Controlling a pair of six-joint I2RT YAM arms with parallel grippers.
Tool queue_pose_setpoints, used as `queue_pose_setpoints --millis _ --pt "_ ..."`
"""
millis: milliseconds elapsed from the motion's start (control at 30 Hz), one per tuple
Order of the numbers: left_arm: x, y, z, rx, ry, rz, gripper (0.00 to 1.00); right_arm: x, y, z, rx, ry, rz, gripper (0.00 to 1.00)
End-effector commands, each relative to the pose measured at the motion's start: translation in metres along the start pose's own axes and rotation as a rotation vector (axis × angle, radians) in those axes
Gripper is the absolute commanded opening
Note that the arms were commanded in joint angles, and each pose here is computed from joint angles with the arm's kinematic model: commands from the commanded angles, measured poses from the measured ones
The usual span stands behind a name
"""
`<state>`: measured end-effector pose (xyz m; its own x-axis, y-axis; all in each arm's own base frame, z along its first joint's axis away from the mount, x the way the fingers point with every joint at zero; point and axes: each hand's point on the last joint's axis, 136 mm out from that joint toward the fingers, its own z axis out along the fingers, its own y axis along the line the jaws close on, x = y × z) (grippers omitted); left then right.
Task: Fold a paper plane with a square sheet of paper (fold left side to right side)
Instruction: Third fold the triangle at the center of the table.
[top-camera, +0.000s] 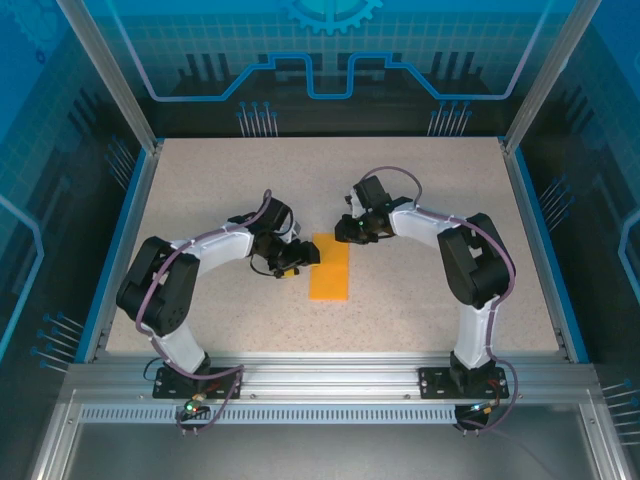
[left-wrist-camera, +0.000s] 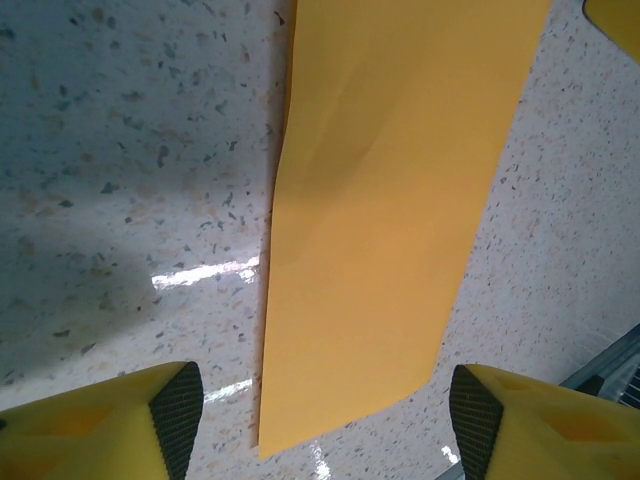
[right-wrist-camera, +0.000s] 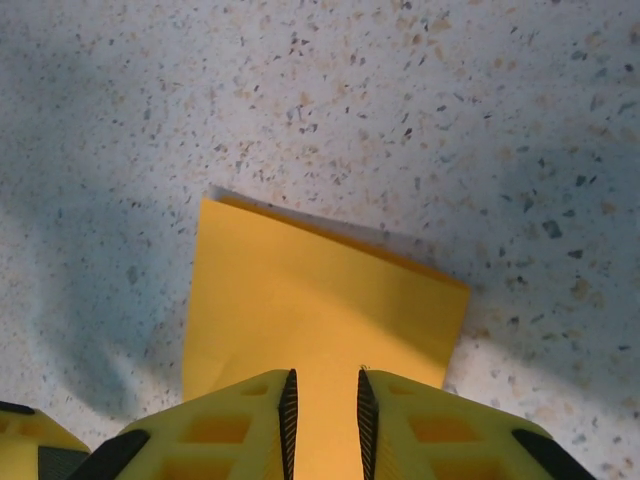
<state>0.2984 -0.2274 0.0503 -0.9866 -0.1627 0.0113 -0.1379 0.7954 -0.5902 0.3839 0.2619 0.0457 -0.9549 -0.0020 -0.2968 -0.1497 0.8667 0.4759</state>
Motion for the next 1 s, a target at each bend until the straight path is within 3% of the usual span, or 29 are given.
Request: queue_pose_setpoints --millis 0,533,767,967 --pt "0.003 0.000 0.008 0.025 0.039 -0.010 0.70 0.005 -0.003 0.003 0.044 0.030 -0.011 0.25" --pt "0.013 0.000 0.024 0.074 0.123 -0.030 0.69 0.028 -0.025 0.023 0.099 0.115 -0.032 0.25" --pt "0.018 -0.006 0.032 0.098 0.157 -0.031 0.66 0.032 -0.026 0.027 0.092 0.125 -0.033 0.24" --pt "0.019 -0.009 0.031 0.109 0.160 -0.029 0.57 0.032 -0.027 0.028 0.091 0.127 -0.033 0.24"
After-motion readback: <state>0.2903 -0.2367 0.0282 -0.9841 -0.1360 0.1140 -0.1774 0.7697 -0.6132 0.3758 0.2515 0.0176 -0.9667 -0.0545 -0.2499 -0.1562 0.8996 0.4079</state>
